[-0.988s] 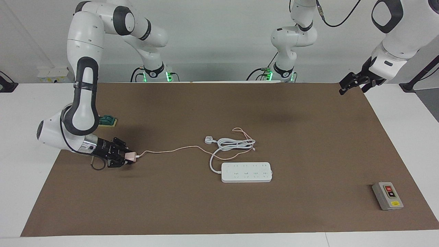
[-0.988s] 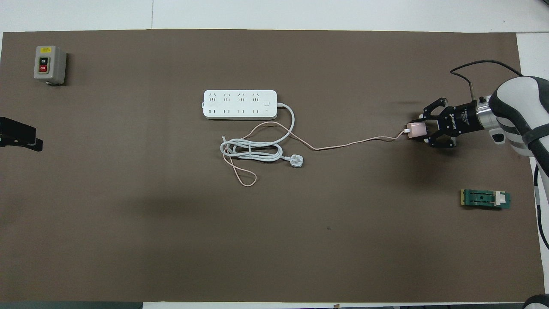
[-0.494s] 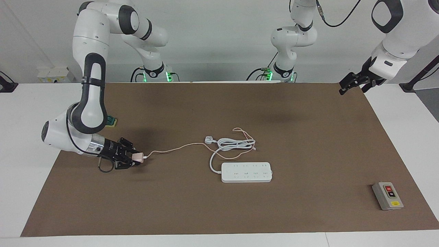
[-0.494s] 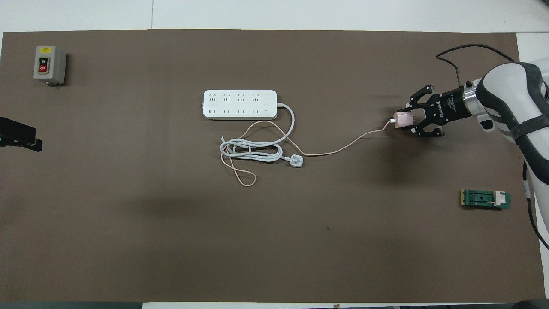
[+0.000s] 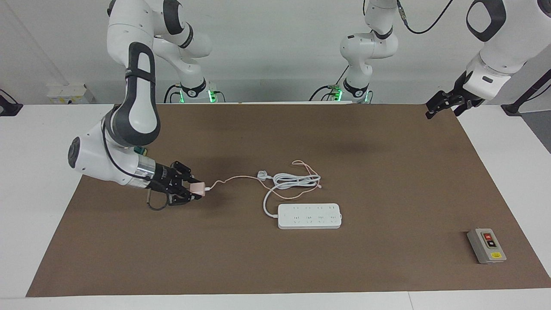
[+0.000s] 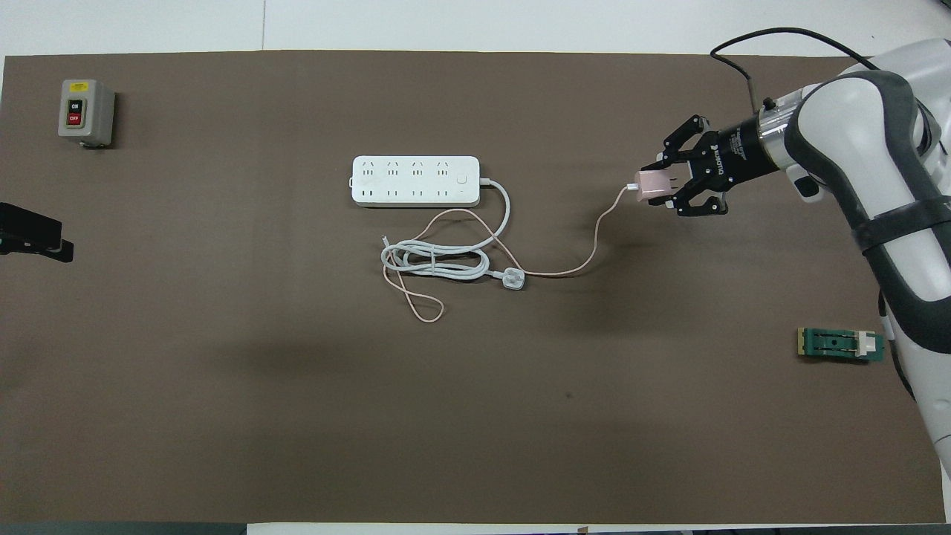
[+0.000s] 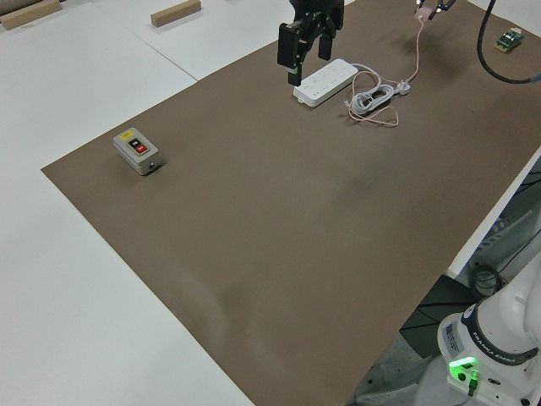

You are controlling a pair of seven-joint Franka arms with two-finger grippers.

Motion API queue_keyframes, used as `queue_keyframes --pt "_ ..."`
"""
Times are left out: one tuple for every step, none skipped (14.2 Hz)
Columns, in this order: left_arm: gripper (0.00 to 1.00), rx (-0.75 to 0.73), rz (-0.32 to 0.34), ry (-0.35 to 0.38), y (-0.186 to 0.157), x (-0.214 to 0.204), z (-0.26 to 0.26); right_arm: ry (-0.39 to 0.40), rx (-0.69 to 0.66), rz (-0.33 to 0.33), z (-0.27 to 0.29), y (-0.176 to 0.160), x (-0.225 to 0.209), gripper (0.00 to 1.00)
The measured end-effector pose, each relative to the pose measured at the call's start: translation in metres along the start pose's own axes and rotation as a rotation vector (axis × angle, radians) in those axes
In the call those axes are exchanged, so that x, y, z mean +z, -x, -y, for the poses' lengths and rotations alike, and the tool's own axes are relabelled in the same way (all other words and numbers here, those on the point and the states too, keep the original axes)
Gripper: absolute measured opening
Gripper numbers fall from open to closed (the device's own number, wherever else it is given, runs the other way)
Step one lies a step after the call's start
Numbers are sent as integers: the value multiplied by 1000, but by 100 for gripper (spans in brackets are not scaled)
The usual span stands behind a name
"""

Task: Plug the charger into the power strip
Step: 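Carry the pink charger with the right gripper to the power strip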

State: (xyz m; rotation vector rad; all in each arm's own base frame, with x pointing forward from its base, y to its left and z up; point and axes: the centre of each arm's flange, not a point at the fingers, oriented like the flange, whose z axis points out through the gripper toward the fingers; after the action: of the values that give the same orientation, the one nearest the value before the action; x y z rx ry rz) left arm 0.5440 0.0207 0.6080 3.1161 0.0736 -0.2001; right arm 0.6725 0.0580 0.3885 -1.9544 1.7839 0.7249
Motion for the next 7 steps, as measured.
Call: queue_keyframes --pt "100 0 0 0 0 0 0 1 16 -3 3 25 4 48" --pt "100 0 0 0 0 0 0 0 31 -6 5 50 7 48" --pt "100 0 -2 0 0 -1 0 -1 45 -7 6 75 10 48" --pt "100 0 -7 0 0 -2 0 -1 58 -8 7 100 15 48" --pt "100 -2 -16 0 0 -3 1 -6 69 -10 7 125 22 48" --pt "100 -9 -34 1 -2 -5 5 -20 76 -12 7 149 30 48" --pt "100 -18 -50 18 -4 -6 11 -33 78 -13 6 173 41 48"
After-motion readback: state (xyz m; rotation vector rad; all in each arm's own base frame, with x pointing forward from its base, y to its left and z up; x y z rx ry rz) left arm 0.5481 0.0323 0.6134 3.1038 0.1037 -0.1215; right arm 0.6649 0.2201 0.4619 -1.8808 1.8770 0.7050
